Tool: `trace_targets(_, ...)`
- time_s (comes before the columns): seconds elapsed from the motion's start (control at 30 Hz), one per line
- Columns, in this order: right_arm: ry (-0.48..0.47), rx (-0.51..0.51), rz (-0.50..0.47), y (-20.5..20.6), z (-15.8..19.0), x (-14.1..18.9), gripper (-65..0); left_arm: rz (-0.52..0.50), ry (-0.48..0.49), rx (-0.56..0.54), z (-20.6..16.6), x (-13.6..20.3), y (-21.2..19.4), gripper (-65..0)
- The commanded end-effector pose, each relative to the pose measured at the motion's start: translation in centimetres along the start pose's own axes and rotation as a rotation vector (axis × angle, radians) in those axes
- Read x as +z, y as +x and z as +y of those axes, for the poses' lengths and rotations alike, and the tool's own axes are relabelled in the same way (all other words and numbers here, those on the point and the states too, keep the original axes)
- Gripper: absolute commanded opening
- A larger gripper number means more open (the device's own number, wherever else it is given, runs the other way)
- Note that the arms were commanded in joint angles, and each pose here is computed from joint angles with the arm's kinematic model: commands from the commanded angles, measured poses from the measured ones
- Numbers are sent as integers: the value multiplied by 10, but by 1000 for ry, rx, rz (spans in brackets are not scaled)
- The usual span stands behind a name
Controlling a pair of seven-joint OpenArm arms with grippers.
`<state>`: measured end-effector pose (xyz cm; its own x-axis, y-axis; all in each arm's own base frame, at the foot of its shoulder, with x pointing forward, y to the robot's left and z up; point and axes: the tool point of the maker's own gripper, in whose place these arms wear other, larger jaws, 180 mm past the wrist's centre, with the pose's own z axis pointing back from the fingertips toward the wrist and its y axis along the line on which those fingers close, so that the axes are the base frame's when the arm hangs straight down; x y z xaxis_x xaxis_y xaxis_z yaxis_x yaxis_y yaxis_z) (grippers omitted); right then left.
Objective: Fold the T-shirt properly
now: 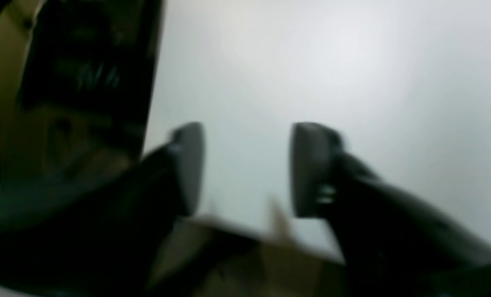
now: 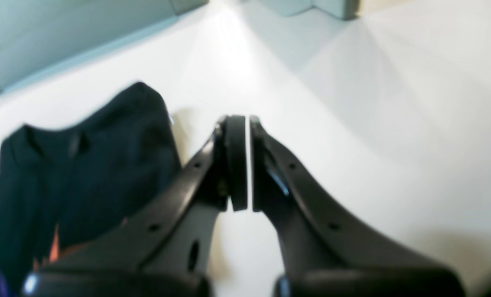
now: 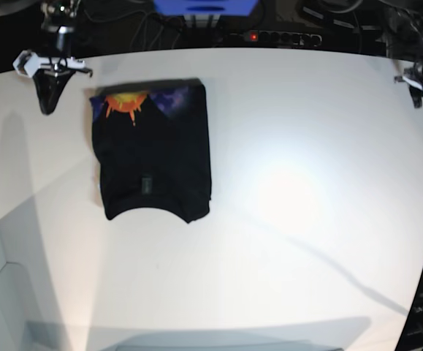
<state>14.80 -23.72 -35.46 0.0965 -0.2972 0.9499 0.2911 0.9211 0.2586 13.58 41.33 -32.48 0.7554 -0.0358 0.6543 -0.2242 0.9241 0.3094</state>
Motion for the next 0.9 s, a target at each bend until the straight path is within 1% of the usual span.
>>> trace_targets(0.0,3,-6,25,-5,0,16,-650,-22,21,4,5,9,2,-443)
trace_targets(0.07,17,-17,140,-30,6,48,-650,27,44,38,9,20,-24,-606)
trace_targets(0.1,34,-29,199,-41,14,67,-650,55,47,44,9,23,-35,-650)
trace_targets(0.13,46,-43,247,-50,20,85,-650,75,47,43,7,26,-42,-650)
trace_targets(0.2,65,-67,325,-61,32,113,-650,109,40,42,4,32,-56,-629)
trace_targets(0.23,71,-82,352,-67,37,124,-650,128,36,45,2,35,-64,-648)
trace_targets(0.27,77,-92,372,-72,40,131,-650,146,35,46,0,38,-72,-650)
trace_targets(0.37,120,-114,484,-102,48,150,-650,230,11,90,-12,45,-109,-650)
trace_targets(0.47,114,-142,574,-132,49,167,-650,329,-50,165,-28,37,-154,-650)
trace_targets(0.53,99,-161,616,-152,48,174,-650,400,-125,228,-52,27,-190,-650)
trace_targets(0.6,88,-187,681,-184,49,179,-650,482,-235,262,-86,11,-232,-650)
trace_targets(0.67,71,-212,756,-217,50,188,-650,527,-336,266,-123,-6,-267,-650)
trace_targets(0.7,58,-221,781,-229,48,189,-650,531,-367,293,-139,-13,-278,-650)
trace_targets(0.8,40,-220,873,-263,41,197,-650,544,-426,437,-192,-24,-308,-650)
trace_targets(0.83,49,-214,898,-273,41,194,-650,535,-423,471,-202,-27,-312,-650)
trace_targets(0.87,57,-204,936,-284,42,197,-650,539,-402,475,-211,-30,-319,-650)
